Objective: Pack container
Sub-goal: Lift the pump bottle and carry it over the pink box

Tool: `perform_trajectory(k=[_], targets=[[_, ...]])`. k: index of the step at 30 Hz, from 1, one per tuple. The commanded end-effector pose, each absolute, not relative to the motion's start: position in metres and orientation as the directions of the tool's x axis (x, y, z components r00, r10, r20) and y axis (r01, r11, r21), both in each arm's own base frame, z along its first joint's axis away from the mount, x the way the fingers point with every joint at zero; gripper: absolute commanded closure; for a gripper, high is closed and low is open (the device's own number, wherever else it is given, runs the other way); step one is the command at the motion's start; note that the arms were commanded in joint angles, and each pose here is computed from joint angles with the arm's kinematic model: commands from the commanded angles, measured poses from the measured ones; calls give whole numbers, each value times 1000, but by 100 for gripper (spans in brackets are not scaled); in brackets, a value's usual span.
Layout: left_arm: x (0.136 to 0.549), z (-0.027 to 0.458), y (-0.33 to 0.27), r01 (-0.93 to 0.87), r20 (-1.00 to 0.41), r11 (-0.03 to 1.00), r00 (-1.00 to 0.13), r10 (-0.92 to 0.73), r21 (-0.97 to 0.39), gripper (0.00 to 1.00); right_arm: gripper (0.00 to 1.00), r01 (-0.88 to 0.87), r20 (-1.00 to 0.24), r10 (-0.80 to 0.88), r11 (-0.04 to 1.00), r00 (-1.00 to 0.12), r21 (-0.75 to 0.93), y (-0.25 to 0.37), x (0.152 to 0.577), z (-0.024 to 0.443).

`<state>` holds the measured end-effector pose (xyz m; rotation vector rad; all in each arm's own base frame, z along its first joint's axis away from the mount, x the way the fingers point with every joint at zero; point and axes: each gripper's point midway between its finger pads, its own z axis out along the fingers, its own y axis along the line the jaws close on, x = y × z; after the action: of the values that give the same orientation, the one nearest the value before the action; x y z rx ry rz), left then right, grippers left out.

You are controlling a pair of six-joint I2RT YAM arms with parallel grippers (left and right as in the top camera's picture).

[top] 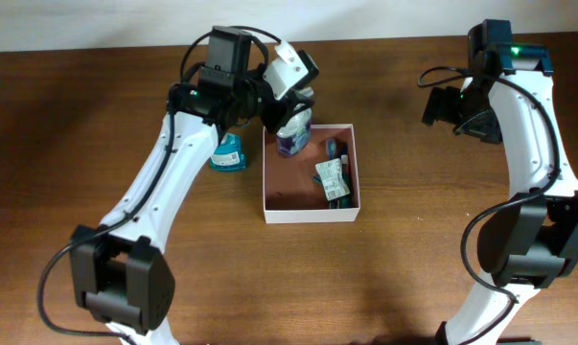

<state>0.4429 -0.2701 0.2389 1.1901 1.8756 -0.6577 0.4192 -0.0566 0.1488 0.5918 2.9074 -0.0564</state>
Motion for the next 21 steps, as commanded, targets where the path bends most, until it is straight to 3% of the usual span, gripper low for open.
perform_trajectory(k=[1, 6, 21], targets=[[439, 247, -285, 955, -864, 281, -60, 500, 96, 82, 2, 395, -203, 385, 919, -900, -6, -59, 420, 158], [441, 237, -287, 960, -849, 234, 7, 528, 154, 82, 2, 395, -203, 385, 919, -900, -6, -59, 420, 158], [452, 191, -291, 970, -820, 175, 39, 572, 168, 81, 2, 395, -203, 385, 919, -900, -6, -59, 420, 158]])
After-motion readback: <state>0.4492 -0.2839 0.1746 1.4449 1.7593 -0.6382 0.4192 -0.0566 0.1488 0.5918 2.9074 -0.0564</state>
